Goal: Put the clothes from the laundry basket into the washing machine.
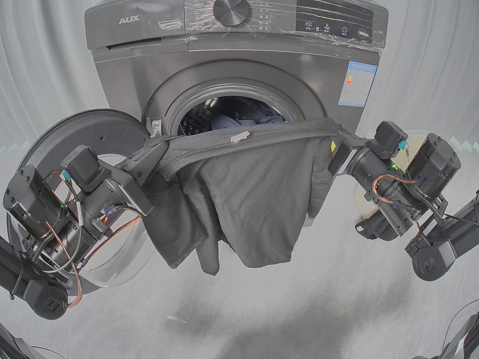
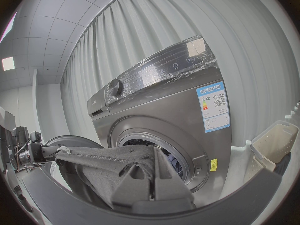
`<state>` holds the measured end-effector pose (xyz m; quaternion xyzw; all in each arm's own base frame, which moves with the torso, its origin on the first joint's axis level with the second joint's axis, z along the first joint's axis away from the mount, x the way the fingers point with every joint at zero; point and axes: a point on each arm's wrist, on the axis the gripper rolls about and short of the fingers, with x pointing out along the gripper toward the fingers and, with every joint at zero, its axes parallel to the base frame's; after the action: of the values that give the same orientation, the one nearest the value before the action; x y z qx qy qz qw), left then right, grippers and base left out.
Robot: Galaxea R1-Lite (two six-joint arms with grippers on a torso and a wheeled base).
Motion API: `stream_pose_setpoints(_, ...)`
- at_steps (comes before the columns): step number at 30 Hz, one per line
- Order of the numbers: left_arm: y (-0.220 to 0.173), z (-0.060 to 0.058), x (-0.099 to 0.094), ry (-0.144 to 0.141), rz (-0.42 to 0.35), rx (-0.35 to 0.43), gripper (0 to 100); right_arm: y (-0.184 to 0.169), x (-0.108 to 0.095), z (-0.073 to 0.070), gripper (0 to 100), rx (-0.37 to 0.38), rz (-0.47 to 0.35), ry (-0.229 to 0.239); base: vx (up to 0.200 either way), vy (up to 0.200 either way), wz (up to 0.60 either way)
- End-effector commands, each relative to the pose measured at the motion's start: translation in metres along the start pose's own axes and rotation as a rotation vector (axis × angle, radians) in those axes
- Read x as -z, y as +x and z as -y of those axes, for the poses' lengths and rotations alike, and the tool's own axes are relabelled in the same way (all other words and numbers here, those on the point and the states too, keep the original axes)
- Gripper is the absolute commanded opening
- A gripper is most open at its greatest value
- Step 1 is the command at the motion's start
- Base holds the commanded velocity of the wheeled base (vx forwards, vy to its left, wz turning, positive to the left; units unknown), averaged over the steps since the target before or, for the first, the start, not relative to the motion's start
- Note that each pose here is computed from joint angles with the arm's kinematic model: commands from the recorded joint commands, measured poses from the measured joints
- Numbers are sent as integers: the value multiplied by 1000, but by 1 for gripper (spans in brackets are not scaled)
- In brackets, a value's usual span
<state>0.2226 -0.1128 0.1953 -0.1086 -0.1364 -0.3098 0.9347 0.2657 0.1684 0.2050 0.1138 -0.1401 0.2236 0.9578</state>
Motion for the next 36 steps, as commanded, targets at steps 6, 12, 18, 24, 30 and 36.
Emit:
stream_pose_setpoints(6,0,1,-11,7,45,1,0,-4,-15,-3,0,1,38,9,0,0,0)
stream_pose_setpoints(12,1,1,-13,8,54,1,0,-3,-21,-3,0,0,57,11,0,0,0)
stream_pose_setpoints(18,4,2,-15,8,64,7,0,-4,-23,-3,0,3,60,10,0,0,0)
stream_pose_setpoints(24,6,2,-14,7,65,10,0,-5,-24,-3,0,3,60,10,0,0,0)
stream_pose_setpoints(30,11,2,-11,5,57,13,0,-6,-22,-3,0,1,54,10,0,0,0)
stream_pose_setpoints(36,17,6,-3,-4,38,30,0,-8,-17,-6,0,-10,33,15,0,0,0)
